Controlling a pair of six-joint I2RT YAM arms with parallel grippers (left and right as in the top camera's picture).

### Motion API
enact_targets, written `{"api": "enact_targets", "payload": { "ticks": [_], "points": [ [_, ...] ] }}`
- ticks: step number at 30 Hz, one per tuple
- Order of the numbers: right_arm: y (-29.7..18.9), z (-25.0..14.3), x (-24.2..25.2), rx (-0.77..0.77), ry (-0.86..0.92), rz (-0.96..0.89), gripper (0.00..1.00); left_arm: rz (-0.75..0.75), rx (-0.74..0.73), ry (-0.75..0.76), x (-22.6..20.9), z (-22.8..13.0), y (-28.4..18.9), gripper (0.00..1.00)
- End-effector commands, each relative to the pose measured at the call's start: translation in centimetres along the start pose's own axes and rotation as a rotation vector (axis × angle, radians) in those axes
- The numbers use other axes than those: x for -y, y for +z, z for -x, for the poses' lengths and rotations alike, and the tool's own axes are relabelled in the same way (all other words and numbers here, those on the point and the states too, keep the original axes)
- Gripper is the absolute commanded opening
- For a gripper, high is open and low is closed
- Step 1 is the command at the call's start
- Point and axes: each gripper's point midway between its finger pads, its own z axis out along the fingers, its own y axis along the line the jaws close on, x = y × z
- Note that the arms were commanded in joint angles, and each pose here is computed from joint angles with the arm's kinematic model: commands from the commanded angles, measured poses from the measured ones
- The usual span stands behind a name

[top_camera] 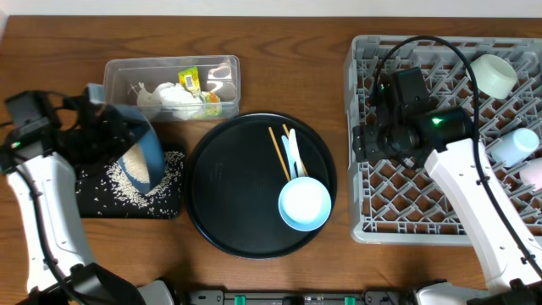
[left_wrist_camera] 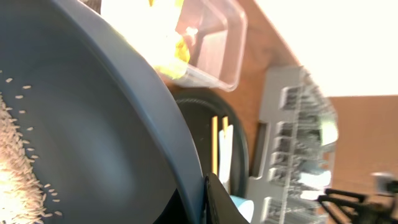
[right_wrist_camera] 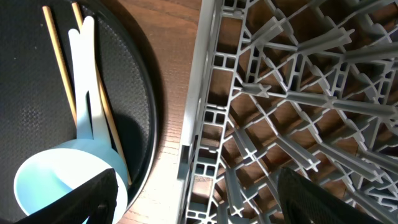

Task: Sort waste into correct bins and load items into the dishwasher rack
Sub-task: 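Tip the blue bowl over the black tray to empty remaining rice, then hold the blue bowl inverted over the black tray with the left gripper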

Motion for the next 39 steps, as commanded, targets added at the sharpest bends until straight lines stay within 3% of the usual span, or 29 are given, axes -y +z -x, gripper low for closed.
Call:
{"api": "enact_targets", "payload": {
  "ticks": [1,8,15,20,25,29,33,36,39],
  "points": [
    [-0.2,0.0,-0.1,0.006,0.007,-0.007,0.78,-0.14,0.018,-0.003,1.4,0.2,-1.1,0.06],
    [-0.2,0.0,-0.1,0.005,0.007,-0.006,0.78,-0.243,0.064,-0.012,2.0,1.0,-2.8,0.06],
    [-0.2,0.0,-0.1,0.005,0.007,-0.006,0.78,-0.109,0.075,-0.106,-0.9,1.2,-2.7,0.06],
    [-0.2,-0.1,0.0,0.001,0.007,-0.007,0.78,-0.497,0.069,0.031,5.5,0.8,-4.8,0.06],
    [-0.2,-0.1,0.0,0.001,0.007,-0.007,0.78,-0.314,0.081,-0.131,1.7,1.5,-4.2,0.06],
    [-0.2,-0.1,-0.1,0.001,0.007,-0.007,0.78,-0.489,0.097,-0.091,4.1,1.6,-5.9,0.06],
    [-0.2,-0.1,-0.1,0.001,0.007,-0.007,0.78,-0.394,0.107,-0.129,2.4,1.8,-5.5,0.06],
    [-0.2,-0.1,0.0,0.0,0.007,-0.007,0.78,-0.555,0.111,-0.061,4.9,1.6,-6.8,0.06],
    [-0.2,-0.2,0.0,-0.002,0.007,-0.008,0.78,-0.574,0.13,-0.01,5.2,1.6,-7.1,0.06]
  ]
}}
